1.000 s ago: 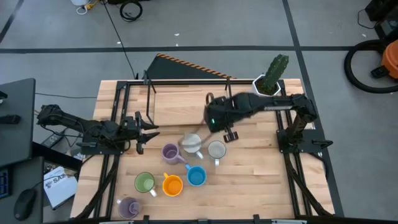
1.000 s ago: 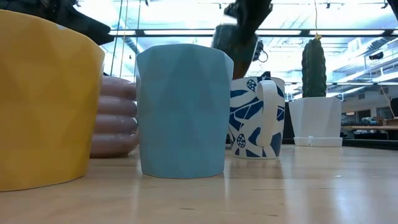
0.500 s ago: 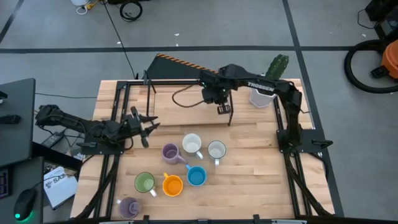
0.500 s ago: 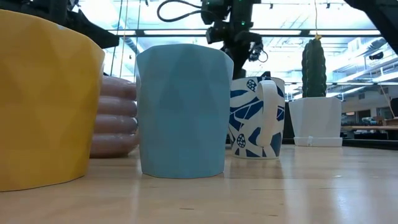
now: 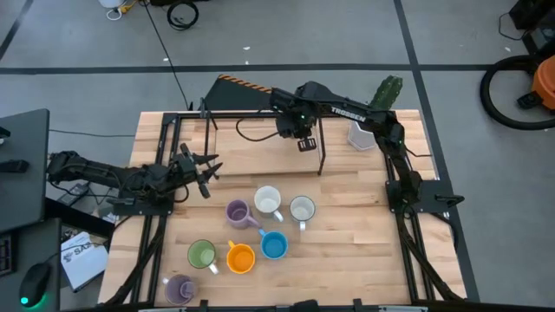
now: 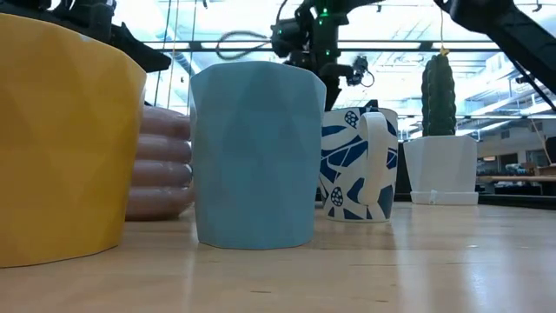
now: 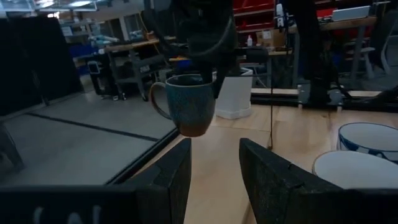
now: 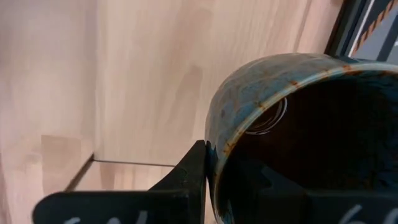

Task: Place coffee mugs
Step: Put the blue patterned mug on the shelf

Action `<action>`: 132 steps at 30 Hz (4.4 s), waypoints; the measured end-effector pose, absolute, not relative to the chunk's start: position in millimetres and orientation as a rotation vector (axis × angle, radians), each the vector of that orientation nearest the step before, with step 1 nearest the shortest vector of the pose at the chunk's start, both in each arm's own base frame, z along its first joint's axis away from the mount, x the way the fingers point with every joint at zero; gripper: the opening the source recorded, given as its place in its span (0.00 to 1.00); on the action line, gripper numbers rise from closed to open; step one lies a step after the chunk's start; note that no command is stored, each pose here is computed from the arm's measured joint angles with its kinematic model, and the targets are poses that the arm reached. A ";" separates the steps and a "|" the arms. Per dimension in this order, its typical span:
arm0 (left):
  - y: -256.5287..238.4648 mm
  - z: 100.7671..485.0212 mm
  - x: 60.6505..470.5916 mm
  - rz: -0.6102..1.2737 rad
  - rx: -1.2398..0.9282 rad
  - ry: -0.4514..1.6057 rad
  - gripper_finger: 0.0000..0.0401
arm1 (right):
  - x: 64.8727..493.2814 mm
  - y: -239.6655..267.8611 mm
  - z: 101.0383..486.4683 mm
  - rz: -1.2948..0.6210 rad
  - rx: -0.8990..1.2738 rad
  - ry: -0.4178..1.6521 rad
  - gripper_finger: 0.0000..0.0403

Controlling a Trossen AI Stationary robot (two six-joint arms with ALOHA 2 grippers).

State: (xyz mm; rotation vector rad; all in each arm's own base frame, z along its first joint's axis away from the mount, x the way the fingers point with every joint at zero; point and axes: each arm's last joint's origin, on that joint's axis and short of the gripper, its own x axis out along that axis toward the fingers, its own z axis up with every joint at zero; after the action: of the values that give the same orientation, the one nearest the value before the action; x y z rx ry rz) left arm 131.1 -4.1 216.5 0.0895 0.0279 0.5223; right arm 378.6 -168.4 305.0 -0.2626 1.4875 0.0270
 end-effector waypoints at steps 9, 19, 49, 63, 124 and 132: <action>-3.8 213.6 131.1 0.523 0.048 0.043 0.35 | 368.3 -193.5 297.9 -0.012 -0.193 1.521 0.12; -3.8 213.6 131.1 0.523 0.052 0.044 0.35 | 364.8 -194.8 297.7 0.076 -0.082 1.477 0.12; -3.8 213.6 131.1 0.523 0.053 0.044 0.35 | 367.3 -196.7 281.8 0.042 -0.112 1.507 0.12; -3.9 213.6 131.1 0.523 0.053 0.045 0.35 | 367.2 -198.6 273.5 -0.002 -0.161 1.546 0.19; -4.0 212.4 131.1 0.521 0.057 0.058 0.35 | 371.3 -201.4 295.5 -0.133 -0.007 1.426 0.66; -4.0 212.3 131.1 0.521 0.058 0.059 0.35 | 370.7 -196.9 288.2 -0.102 0.006 1.463 0.64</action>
State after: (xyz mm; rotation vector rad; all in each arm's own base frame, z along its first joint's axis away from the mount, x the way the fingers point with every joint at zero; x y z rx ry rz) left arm 131.1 -4.0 212.3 0.0576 0.0591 0.5212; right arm 370.7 -196.9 288.2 0.0059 1.4635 -0.1019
